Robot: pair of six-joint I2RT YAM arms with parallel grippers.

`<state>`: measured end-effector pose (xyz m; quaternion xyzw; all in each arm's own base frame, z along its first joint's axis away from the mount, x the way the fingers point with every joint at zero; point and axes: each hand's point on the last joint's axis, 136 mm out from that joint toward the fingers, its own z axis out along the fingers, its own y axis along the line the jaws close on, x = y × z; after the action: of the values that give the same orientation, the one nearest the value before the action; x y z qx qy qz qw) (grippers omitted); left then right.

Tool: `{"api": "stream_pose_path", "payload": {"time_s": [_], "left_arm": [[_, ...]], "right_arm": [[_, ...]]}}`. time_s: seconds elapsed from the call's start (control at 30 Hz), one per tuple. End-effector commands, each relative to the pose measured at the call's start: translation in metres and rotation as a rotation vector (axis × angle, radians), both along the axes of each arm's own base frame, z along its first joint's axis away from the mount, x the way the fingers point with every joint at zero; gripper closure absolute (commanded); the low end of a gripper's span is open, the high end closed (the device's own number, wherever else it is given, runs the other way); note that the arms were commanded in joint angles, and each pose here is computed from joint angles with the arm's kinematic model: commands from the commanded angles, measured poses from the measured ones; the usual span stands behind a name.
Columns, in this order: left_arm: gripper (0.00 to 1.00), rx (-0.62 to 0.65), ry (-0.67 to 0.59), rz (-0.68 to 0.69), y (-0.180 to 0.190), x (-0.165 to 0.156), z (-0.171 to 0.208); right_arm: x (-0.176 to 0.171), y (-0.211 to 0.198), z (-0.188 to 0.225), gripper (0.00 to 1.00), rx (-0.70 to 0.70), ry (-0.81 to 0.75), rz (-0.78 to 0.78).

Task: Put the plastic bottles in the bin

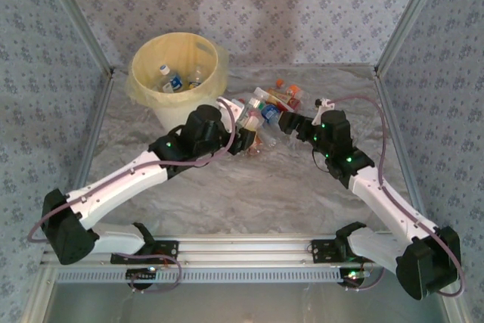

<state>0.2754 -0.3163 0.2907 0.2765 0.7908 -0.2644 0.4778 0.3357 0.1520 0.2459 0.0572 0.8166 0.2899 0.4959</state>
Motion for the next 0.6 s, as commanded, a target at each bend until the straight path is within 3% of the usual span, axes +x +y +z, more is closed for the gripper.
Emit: {"api": "stream_pose_path", "payload": {"time_s": [0.0, 0.23, 0.57], "left_arm": [[0.48, -0.127, -0.128, -0.056, -0.005, 0.006, 0.064], [0.48, -0.206, -0.222, -0.026, 0.010, 0.027, 0.120], [0.48, -0.283, -0.375, 0.053, 0.049, 0.046, 0.198]], "right_arm": [[-0.006, 0.013, 0.025, 0.00, 0.042, -0.103, 0.087], [-0.015, 0.018, 0.052, 0.00, 0.099, -0.237, 0.122], [-0.015, 0.015, 0.050, 0.00, 0.090, -0.225, 0.104]]}}
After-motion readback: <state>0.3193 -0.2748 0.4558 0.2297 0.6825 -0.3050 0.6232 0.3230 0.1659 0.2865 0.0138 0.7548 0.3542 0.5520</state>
